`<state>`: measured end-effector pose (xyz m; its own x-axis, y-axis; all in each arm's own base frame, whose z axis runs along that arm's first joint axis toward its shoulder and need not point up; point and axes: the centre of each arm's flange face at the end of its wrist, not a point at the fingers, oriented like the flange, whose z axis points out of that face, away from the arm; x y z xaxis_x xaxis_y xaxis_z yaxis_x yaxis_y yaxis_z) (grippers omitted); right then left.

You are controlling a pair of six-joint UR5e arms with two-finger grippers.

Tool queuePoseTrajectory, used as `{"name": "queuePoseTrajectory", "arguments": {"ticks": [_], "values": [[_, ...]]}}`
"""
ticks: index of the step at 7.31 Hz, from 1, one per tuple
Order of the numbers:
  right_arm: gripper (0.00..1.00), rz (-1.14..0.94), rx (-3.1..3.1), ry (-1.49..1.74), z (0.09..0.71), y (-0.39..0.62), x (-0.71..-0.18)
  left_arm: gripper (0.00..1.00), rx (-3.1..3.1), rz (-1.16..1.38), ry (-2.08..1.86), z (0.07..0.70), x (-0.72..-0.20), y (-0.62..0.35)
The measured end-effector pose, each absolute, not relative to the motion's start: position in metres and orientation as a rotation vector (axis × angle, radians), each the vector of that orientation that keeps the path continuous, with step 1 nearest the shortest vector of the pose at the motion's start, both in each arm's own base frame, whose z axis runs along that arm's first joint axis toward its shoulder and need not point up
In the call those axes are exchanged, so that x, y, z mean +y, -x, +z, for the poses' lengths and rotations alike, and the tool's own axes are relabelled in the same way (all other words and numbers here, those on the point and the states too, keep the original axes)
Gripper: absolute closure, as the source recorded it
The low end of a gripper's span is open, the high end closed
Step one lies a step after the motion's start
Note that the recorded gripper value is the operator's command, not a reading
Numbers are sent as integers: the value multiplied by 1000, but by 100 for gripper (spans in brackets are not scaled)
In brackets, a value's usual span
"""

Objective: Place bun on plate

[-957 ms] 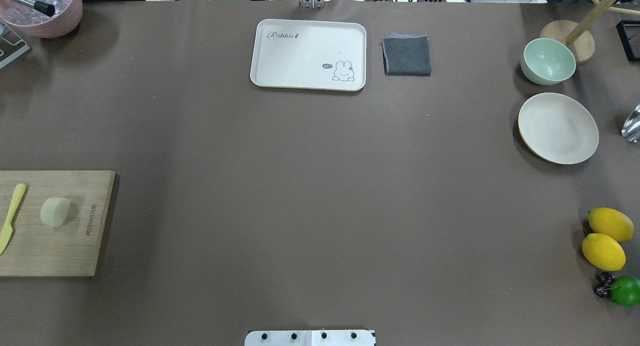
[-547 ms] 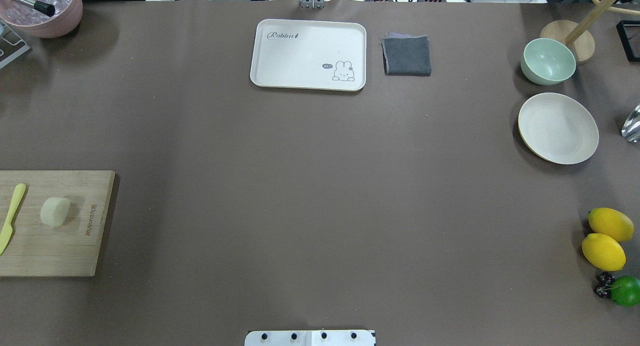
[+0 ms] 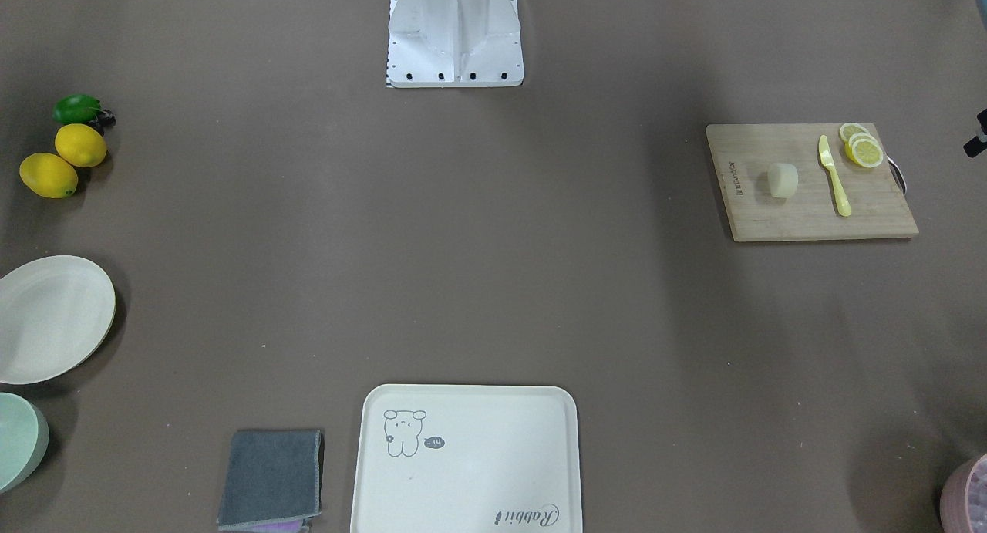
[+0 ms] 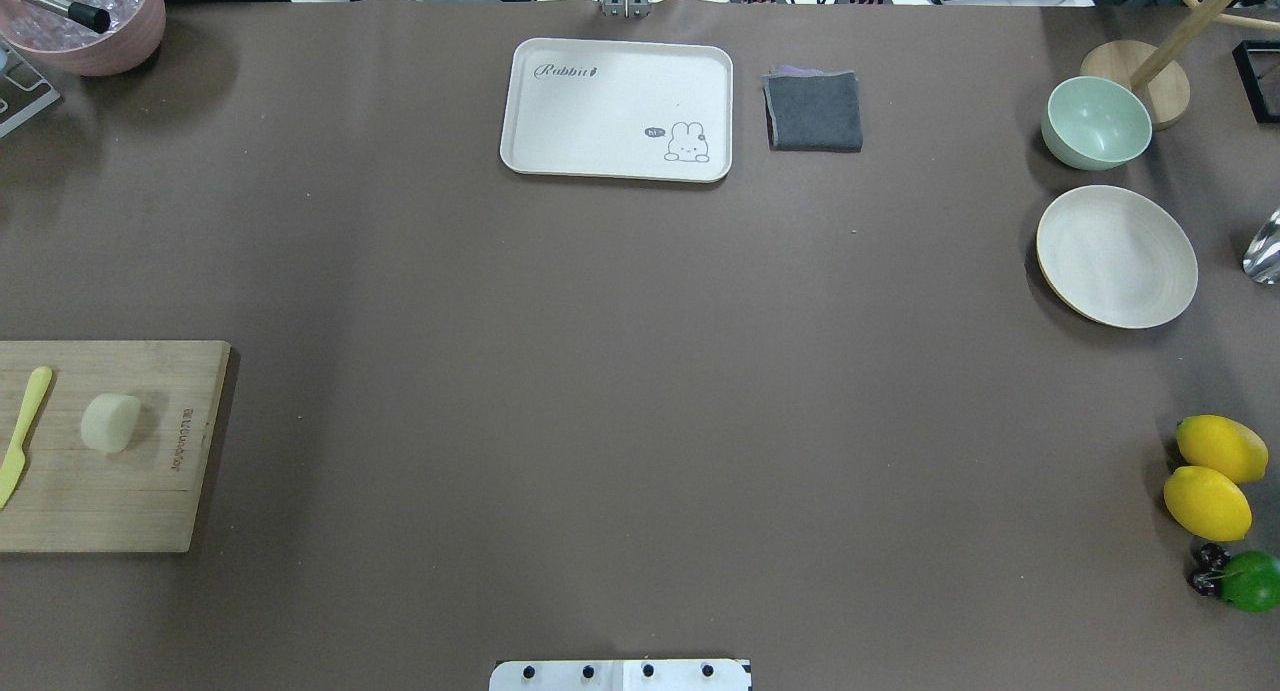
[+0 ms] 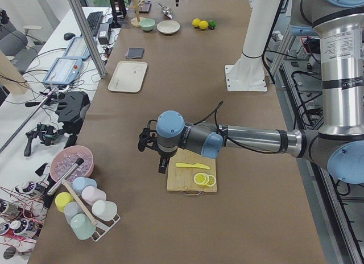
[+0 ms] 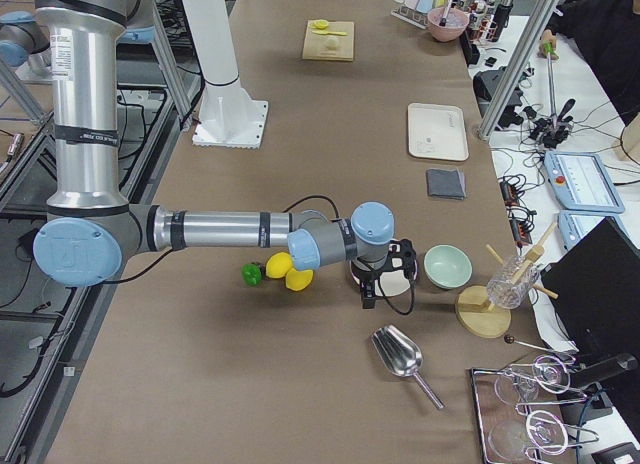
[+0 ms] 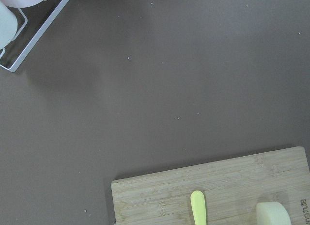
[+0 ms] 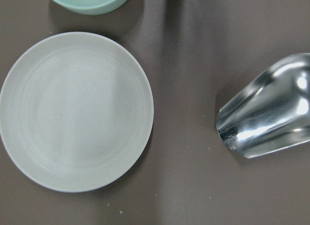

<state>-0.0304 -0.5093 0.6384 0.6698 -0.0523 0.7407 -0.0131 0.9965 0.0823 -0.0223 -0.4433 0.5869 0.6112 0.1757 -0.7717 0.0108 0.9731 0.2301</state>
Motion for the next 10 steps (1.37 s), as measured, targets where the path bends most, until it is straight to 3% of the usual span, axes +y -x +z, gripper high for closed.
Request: {"name": "queuePoseTrajectory", "arguments": {"ticks": [4,10], "values": [[19,101,-870,-4,661,83,-541,3,872,113,-259,593,-447,19],[33,51,-855,60,677,131,-543,3,870,119,-261,589,-450,6]]}}
